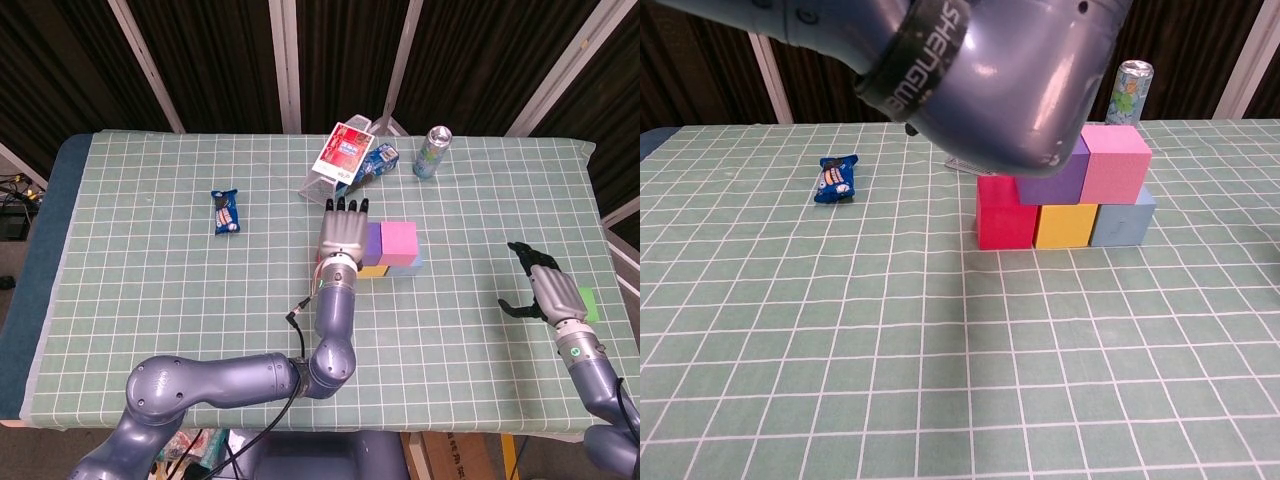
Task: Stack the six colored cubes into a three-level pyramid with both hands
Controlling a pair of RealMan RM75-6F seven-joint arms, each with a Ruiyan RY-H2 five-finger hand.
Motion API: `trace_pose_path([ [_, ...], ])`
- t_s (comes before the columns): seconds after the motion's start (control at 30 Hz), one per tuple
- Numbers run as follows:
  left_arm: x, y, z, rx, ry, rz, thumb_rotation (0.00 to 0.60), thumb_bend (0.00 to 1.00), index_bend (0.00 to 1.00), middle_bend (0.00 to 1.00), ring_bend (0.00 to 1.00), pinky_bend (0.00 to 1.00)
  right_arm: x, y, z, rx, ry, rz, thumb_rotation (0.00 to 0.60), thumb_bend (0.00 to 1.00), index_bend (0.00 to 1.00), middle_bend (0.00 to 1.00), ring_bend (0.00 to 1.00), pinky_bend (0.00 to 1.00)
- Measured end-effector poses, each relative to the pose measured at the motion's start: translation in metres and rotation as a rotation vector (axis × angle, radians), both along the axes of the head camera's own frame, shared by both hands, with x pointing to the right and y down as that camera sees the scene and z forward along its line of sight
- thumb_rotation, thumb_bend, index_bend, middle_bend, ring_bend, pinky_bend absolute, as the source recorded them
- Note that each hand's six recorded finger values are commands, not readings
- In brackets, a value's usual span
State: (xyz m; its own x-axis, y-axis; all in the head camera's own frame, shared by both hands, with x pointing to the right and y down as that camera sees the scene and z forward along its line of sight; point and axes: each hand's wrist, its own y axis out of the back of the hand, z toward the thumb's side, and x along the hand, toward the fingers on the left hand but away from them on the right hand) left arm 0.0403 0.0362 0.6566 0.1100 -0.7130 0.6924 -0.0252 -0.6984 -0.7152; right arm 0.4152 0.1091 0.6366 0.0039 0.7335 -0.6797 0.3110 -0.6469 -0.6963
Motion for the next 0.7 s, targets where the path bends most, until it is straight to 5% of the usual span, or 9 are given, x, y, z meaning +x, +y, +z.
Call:
trace_pose_path([
  [0.33, -0.040, 0.005, -0.016, 0.000, 0.051, -0.021, 0.600, 0.16, 0.00, 0.09, 0.00, 0.03, -0.001, 0.000, -0.002, 0.008, 0.002, -0.005, 0.600, 0.32, 0.00, 0.05, 0.05, 0.00],
  [0.7, -0.137, 0.006, -0.033, 0.042, 0.094, -0.129, 0.600, 0.16, 0.00, 0.09, 0.00, 0.03, 0.001, 0.004, 0.003, -0.027, 0.009, 0.005, 0.600, 0.32, 0.00, 0.04, 0.04, 0.00],
])
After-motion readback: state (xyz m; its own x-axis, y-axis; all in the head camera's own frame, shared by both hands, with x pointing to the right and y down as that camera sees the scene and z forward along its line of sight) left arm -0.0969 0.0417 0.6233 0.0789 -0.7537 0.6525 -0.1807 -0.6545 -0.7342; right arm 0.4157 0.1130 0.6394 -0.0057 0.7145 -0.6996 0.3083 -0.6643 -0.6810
